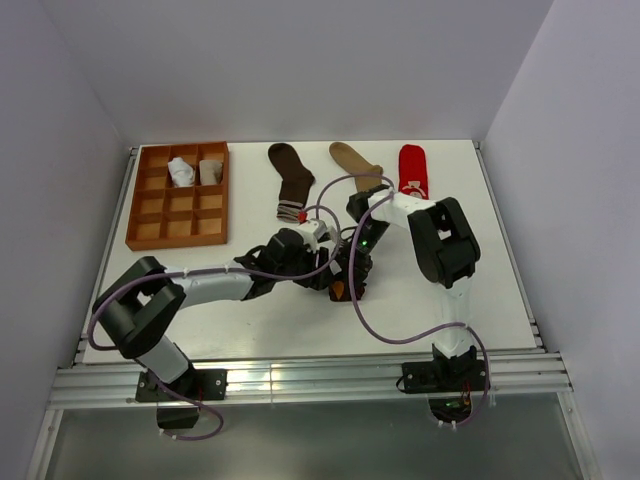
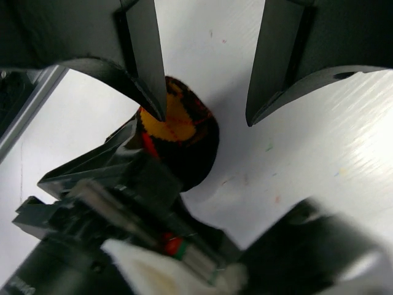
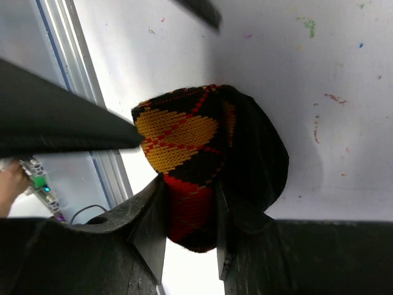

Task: Roll the socks
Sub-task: Roll the sock at the center of the board.

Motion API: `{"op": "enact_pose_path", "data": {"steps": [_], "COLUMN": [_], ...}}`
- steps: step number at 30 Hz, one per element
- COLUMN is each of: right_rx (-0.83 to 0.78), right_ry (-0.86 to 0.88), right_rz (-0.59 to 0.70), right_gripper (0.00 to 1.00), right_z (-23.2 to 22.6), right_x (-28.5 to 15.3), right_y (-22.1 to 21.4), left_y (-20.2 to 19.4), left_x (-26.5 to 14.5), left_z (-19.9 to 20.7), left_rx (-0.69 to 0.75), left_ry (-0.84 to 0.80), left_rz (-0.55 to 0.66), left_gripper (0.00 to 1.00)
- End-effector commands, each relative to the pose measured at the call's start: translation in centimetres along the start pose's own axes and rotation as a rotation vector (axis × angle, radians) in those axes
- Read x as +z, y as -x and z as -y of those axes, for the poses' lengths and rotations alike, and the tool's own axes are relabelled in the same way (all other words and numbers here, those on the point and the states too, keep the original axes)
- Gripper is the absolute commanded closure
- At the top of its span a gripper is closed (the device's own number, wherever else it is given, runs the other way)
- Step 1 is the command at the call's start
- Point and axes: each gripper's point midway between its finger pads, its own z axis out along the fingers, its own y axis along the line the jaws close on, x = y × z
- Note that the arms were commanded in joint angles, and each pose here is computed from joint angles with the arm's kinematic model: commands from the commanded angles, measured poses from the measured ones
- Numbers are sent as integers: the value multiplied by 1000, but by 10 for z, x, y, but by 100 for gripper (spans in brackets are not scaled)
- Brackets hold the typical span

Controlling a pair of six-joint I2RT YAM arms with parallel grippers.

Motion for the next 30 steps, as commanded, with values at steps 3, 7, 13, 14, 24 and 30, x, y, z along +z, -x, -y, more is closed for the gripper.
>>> {"op": "enact_pose_path", "data": {"steps": [3, 7, 13, 14, 24, 30], "right_rx": [8, 19, 24, 29, 34, 7], "right_ry": [-86, -88, -90, -93, -139, -210], "right_rz": [-130, -130, -134, -134, -114, -48], "right_gripper": [72, 72, 72, 72, 62, 48], "right_z": [35, 37, 37, 37, 43, 45], "right_x": [10, 10, 10, 9, 7, 0], "right_y": [-26, -25, -25, -25, -21, -10], "left_y": [11, 4, -10, -12, -30, -45], "left_x": [10, 9, 17, 18, 34, 36], "left_z": [37, 48, 49, 47, 32, 18], "left_rx": [111, 121, 133, 132, 64, 23], "left_ry": [-202, -281, -315, -311, -231, -147], "left_rz": [-7, -28, -96, -109, -212, -279], "left_gripper": [41, 38, 38, 38, 75, 100]}}
